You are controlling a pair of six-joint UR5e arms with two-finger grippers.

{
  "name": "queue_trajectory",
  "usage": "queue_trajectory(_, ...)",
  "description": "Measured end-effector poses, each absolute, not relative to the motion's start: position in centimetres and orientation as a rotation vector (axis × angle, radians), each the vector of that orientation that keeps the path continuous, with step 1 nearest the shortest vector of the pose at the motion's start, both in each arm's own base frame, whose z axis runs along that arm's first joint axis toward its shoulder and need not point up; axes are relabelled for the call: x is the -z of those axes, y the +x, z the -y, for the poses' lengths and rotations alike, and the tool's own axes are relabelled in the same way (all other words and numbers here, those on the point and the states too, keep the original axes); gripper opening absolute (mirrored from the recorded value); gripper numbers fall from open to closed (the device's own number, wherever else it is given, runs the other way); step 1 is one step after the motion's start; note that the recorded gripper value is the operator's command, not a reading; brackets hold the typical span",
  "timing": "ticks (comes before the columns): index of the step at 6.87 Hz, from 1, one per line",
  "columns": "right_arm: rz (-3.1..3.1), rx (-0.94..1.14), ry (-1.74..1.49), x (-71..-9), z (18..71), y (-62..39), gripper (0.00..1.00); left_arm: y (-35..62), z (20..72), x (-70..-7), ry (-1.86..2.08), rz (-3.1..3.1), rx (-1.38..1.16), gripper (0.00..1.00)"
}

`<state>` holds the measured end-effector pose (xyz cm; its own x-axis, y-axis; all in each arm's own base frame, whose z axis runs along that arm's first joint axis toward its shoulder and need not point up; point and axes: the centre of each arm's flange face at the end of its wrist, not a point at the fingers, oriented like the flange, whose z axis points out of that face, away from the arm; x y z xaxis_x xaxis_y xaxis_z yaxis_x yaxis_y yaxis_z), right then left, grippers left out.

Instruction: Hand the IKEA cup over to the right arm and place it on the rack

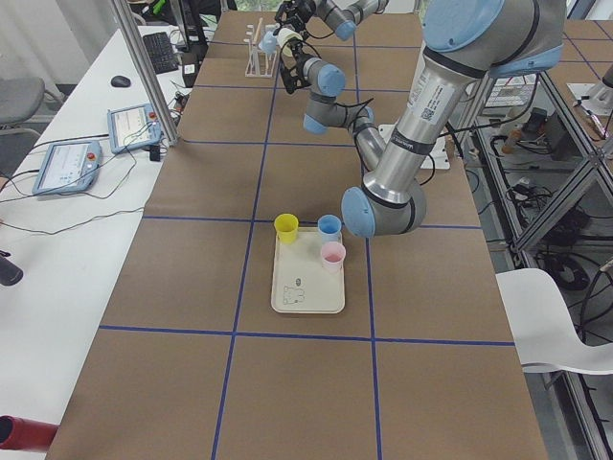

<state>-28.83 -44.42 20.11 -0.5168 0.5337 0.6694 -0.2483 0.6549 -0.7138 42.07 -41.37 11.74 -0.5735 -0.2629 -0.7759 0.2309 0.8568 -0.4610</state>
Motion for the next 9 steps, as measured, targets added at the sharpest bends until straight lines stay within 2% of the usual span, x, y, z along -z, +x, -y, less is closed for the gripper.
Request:
queue_trajectory(3,1.619,-0.822,0.26,-28.8,46.6,-24.2,0.12,41.8,41.9,-13.3,0.018,-2.047,0.658,1.0)
queue_trajectory(6,1.168,-0.78,0.669,-35.2,49.6,-19.9,0.12,42.0,42.2,-14.1,0.024,-2.029,0.665,1.0)
queue_trajectory(9,0.806,-0.822,0.832,-39.2,51.7,-18.6,0.13,42.2,42.4,-14.4,0.025,-2.023,0.669,1.0)
